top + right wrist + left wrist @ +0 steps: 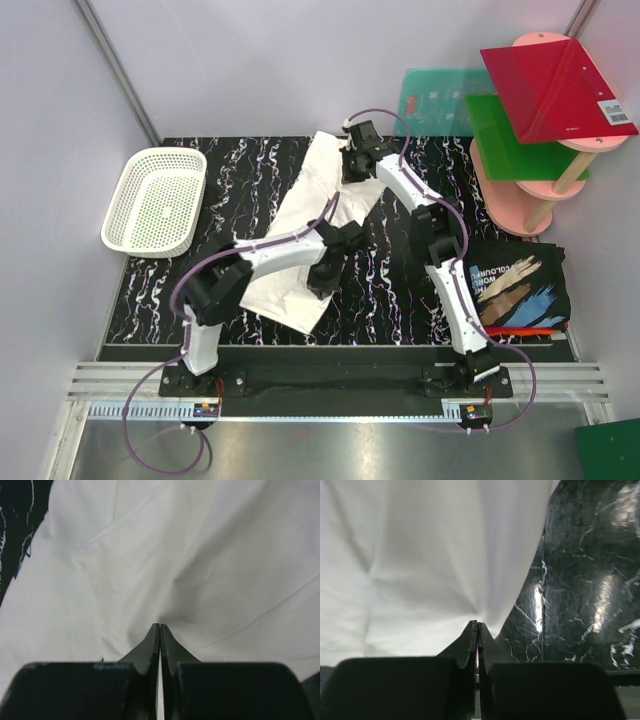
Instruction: Fold and stack the t-shirts
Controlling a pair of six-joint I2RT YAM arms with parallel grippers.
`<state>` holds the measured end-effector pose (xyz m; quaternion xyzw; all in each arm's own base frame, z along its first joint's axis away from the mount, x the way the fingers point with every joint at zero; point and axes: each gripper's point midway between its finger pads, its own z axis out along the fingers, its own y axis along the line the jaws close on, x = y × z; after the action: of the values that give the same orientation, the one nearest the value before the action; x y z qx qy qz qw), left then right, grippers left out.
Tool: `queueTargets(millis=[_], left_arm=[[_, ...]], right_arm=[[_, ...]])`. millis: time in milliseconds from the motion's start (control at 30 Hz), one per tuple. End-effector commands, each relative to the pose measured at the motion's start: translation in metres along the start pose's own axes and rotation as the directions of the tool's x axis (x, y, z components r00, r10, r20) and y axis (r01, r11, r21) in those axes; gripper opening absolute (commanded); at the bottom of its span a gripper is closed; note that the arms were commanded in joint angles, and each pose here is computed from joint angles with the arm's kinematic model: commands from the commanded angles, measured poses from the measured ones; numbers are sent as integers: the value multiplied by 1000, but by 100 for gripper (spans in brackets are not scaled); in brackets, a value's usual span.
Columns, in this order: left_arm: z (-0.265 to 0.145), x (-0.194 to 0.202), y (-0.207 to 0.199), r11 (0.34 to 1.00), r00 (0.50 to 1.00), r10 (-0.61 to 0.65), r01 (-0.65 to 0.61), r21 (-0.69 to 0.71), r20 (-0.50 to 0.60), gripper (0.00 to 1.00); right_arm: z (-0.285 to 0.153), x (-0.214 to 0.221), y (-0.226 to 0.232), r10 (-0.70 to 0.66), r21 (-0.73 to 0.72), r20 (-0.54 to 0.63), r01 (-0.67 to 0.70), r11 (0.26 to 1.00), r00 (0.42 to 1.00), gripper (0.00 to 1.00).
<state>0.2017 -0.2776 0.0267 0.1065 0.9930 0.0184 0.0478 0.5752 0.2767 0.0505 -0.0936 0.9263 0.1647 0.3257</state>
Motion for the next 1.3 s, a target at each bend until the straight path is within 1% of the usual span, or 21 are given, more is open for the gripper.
queueTargets(millis=[0,67,100,133,233,367,433,567,633,667,733,767,800,833,867,933,967,1033,1133,1167,1267], left_arm=[[-92,-51,16,986,926,-155,120,119,345,0],[-118,-62,40,980,869,-200,170,107,452,0],[-125,-70,54,977,835,-209,200,74,509,0],[-129,-74,68,971,814,-227,234,57,535,0],[-124,-85,106,952,794,-252,306,-6,554,0],[-71,-93,139,933,870,-239,330,-147,432,0],[-45,-83,163,892,911,-219,332,-307,349,0],[-28,-76,174,856,934,-225,325,-403,276,0],[-21,-70,174,854,938,-236,324,-407,253,0],[-19,-68,175,853,939,-241,326,-408,246,0],[-14,-60,176,854,945,-244,317,-414,219,0],[-12,-57,176,853,947,-244,312,-418,209,0],[-9,-53,176,856,951,-241,301,-420,192,0],[-4,-46,177,855,957,-238,287,-432,165,0],[0,-41,177,856,961,-238,277,-437,142,0],[11,-26,176,861,968,-240,248,-445,75,0],[16,-21,175,862,969,-241,240,-446,55,0],[28,-8,166,875,975,-223,198,-442,-5,0],[41,8,149,895,980,-181,129,-427,-84,0],[43,11,144,898,981,-170,117,-424,-89,0],[46,15,110,927,989,-116,72,-369,-97,0]], right_arm=[[-67,-49,16,-84,33,146,80,996,986,5],[-91,-50,11,-77,66,173,66,996,982,4],[-100,-60,5,-74,111,225,50,993,971,4],[-107,-61,2,-67,129,240,37,991,968,4],[-120,-57,-16,-53,209,264,-4,978,963,3],[-110,-44,-57,-36,364,247,-58,930,968,0],[-104,-41,-70,-31,408,238,-71,910,971,0],[-92,-41,-100,-40,531,217,-84,843,975,0],[-77,-27,-115,-24,568,155,-69,820,988,0],[-79,-37,-115,-18,561,173,-84,823,985,0],[-61,-17,-127,17,570,102,-73,819,995,0],[-59,-25,-128,29,550,115,-88,831,993,0],[-56,-19,-131,43,549,86,-83,832,995,0],[-40,-4,-136,61,549,48,-77,832,997,0],[-39,-15,-132,66,518,67,-91,851,996,0],[-23,1,-136,84,507,17,-81,858,996,0],[-20,-6,-128,82,472,31,-87,877,996,0],[-8,1,-125,89,440,9,-84,894,996,0],[9,2,-107,92,329,-1,-86,940,996,0],[13,-2,-96,87,271,5,-85,959,996,0],[21,-3,-83,91,198,9,-91,976,996,0]])
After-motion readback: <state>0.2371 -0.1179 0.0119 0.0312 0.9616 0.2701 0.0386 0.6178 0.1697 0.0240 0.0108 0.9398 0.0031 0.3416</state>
